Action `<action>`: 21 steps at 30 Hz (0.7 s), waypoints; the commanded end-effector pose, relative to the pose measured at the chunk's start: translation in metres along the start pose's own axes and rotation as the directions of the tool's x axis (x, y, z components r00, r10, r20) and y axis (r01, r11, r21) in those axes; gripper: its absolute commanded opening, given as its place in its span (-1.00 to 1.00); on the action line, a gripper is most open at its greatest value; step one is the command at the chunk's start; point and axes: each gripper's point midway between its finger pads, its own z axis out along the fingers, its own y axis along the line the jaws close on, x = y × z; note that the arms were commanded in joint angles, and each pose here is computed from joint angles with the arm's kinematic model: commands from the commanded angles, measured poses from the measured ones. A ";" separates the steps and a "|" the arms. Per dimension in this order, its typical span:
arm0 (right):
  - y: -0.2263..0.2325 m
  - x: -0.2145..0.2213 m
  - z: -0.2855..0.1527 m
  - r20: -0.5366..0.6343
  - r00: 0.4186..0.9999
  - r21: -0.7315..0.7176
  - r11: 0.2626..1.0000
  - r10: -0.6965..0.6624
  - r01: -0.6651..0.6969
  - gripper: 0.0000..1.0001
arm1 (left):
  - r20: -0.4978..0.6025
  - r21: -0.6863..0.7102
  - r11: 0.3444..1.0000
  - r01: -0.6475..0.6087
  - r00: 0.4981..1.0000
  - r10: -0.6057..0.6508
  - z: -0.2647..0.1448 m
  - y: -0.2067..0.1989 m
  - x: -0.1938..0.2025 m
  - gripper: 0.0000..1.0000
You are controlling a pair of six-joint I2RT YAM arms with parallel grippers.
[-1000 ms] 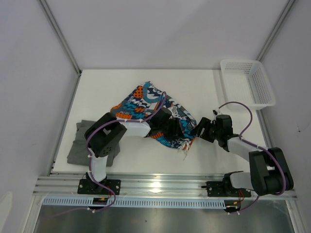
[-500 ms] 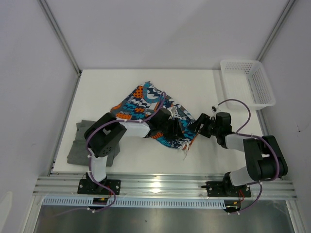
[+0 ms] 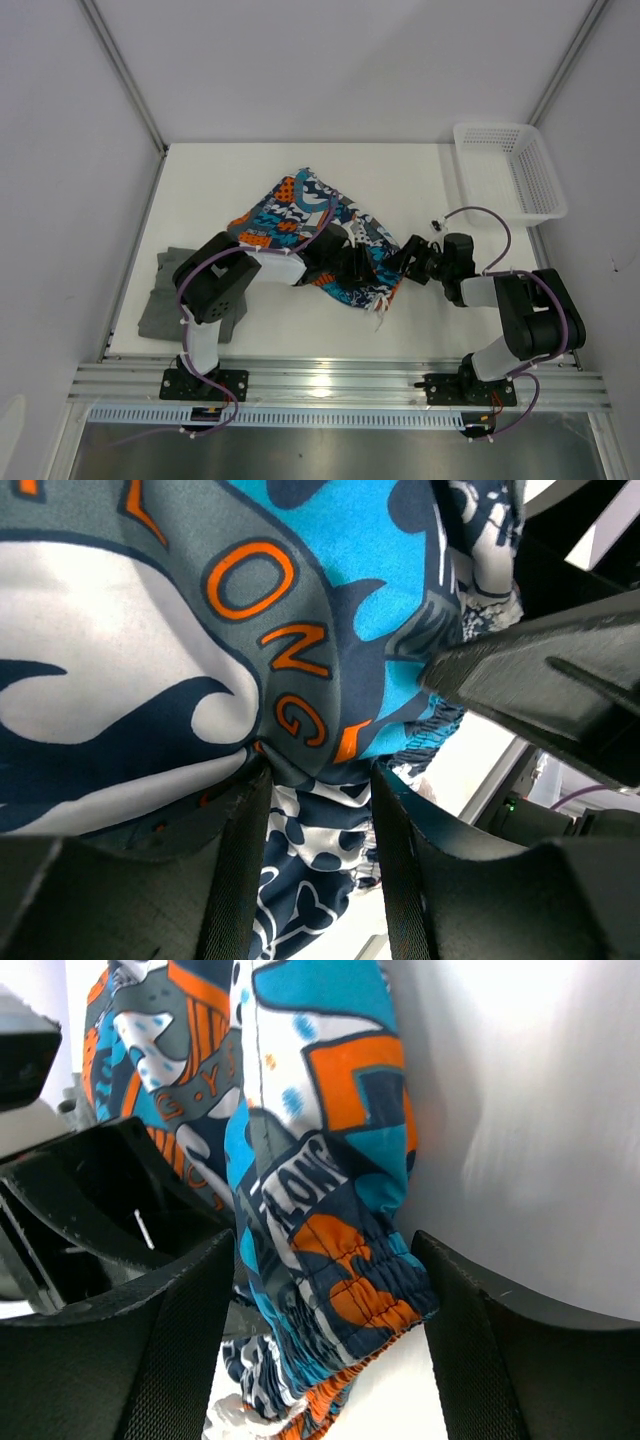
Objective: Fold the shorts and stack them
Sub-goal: Fold the shorts
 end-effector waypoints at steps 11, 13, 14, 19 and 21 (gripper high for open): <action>-0.019 0.059 -0.028 -0.096 0.984 0.083 0.986 0.153 -0.145 0.43 | 0.003 0.038 0.999 0.021 1.000 -0.021 0.000 0.005 0.010 -0.03; -0.016 0.058 -0.029 -0.088 0.982 0.077 0.984 0.166 -0.160 0.43 | 0.006 0.046 0.999 0.022 1.000 -0.022 0.001 0.003 0.009 -0.03; -0.015 0.057 -0.029 -0.084 0.982 0.071 0.984 0.168 -0.162 0.43 | 0.005 0.048 0.999 0.023 1.000 -0.024 0.001 0.003 0.010 -0.04; -0.008 0.058 -0.027 -0.069 0.977 0.043 0.979 0.201 -0.199 0.44 | 0.009 0.054 0.998 0.031 0.999 -0.032 0.000 0.003 0.011 -0.03; -0.009 0.062 -0.028 -0.066 0.974 0.047 0.976 0.215 -0.212 0.46 | 0.016 0.058 0.998 0.036 0.999 -0.037 -0.001 0.001 0.010 -0.03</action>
